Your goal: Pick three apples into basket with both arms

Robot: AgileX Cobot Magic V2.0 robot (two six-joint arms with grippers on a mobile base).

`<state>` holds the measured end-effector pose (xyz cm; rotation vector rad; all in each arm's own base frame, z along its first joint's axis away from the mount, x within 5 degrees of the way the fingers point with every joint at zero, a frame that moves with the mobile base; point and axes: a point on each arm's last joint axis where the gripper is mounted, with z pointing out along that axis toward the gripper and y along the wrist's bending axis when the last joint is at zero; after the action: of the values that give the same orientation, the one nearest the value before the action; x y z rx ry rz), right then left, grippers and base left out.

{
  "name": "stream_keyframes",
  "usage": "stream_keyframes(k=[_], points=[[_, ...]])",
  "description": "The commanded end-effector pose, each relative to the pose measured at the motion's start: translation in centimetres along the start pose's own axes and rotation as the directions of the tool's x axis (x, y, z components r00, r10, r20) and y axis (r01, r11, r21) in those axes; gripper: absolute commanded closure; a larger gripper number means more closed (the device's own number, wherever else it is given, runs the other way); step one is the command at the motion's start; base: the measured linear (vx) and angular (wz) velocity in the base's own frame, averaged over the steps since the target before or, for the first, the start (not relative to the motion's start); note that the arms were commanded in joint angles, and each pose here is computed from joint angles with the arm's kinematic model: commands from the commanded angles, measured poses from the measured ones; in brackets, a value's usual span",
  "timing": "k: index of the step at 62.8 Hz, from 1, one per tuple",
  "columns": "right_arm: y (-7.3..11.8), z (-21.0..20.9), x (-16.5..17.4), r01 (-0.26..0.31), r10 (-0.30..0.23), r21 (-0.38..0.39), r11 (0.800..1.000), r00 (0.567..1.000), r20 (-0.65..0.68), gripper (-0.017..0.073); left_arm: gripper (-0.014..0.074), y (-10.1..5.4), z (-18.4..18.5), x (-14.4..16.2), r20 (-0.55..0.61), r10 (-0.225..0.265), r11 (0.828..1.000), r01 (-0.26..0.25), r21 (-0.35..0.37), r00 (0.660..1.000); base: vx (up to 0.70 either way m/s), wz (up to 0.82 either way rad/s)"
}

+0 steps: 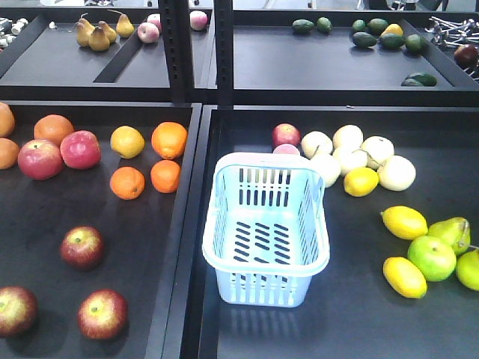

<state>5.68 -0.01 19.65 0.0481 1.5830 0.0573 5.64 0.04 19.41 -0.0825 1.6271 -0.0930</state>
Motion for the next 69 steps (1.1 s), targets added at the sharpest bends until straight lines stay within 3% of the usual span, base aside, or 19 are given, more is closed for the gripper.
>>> stream_keyframes(k=[1,69], points=[[0.07,-0.06,-0.28,0.013,-0.012,-0.007,1.0,0.997,0.07,0.0568,0.06,-0.16,-0.09,-0.37,0.07,-0.001,1.0,0.0,0.021,0.998,0.08,0.01],[0.07,-0.06,-0.28,0.013,-0.012,-0.007,1.0,0.997,0.07,0.0568,0.06,-0.16,-0.09,-0.37,0.07,-0.001,1.0,0.0,0.021,0.998,0.05,0.0]])
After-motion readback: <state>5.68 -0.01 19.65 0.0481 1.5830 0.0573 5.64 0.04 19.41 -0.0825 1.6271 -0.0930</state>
